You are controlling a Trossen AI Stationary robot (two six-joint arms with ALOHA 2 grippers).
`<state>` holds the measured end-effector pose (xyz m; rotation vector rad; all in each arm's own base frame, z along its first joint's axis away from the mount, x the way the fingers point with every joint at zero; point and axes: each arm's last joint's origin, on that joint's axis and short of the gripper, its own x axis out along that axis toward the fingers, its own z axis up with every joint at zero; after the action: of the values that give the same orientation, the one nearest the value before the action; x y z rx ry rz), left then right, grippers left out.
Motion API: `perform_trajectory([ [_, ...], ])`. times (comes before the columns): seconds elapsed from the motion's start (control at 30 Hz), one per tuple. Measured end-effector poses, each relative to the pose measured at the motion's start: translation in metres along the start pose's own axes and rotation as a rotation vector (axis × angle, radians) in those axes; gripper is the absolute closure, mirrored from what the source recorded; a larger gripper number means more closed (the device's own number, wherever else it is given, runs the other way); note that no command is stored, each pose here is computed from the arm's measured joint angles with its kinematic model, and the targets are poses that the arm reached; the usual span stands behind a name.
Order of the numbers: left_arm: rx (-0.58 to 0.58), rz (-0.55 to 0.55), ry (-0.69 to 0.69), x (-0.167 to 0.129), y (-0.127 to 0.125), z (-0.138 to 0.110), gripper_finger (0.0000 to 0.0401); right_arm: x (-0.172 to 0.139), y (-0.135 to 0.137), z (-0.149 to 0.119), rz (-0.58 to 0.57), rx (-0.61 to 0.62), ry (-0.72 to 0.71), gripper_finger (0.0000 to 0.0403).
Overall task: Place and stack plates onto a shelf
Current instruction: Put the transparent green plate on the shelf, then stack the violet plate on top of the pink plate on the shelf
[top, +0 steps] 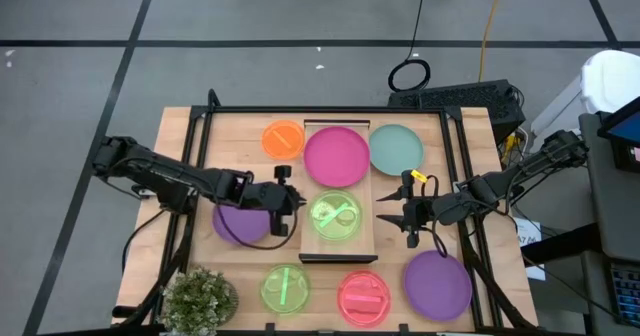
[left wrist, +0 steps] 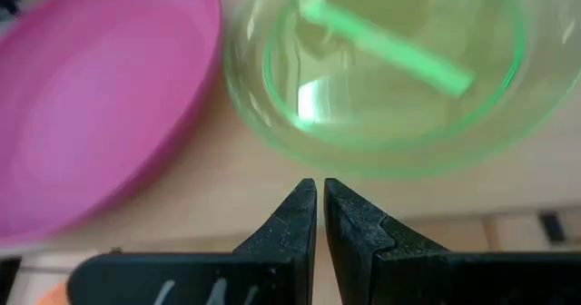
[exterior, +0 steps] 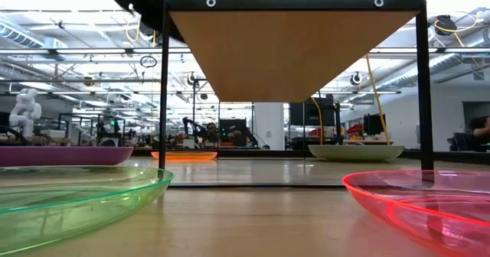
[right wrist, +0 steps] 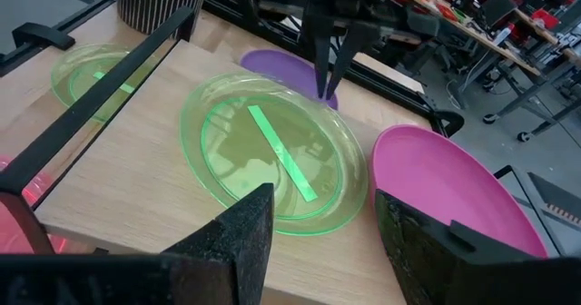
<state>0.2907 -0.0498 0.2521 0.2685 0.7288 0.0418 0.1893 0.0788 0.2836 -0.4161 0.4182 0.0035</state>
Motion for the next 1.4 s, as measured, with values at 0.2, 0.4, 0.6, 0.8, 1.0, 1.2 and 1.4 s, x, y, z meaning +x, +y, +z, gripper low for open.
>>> perform_trajectory([
  [0.2,-0.012,-0.022,-0.021,0.000,0.001,0.002,0.0369,0.000,0.000,-0.002,0.003,-0.003,0.014,0.0229],
  [0.4,-0.009,-0.048,-0.017,0.003,-0.001,0.001,0.0369,0.000,0.000,-0.002,0.003,-0.003,0.014,0.0229],
  [0.6,-0.008,-0.062,-0.025,0.003,-0.001,0.002,0.0369,0.000,0.000,-0.001,0.003,0.000,0.014,0.0229],
  [0.8,-0.005,-0.062,-0.026,0.003,-0.001,0.002,0.0369,0.000,0.000,-0.001,0.001,0.033,0.008,0.0229],
  [1.0,0.010,-0.065,-0.033,-0.001,-0.001,0.003,0.0369,0.000,0.000,-0.001,0.001,0.121,0.006,0.0229],
  [1.2,-0.021,-0.075,-0.063,-0.020,-0.001,0.005,0.0369,-0.004,-0.002,0.006,-0.021,0.160,-0.005,0.0229],
  [1.4,-0.092,-0.097,-0.127,-0.044,-0.002,0.010,0.0369,-0.013,-0.007,0.013,-0.077,0.282,0.063,0.0229],
])
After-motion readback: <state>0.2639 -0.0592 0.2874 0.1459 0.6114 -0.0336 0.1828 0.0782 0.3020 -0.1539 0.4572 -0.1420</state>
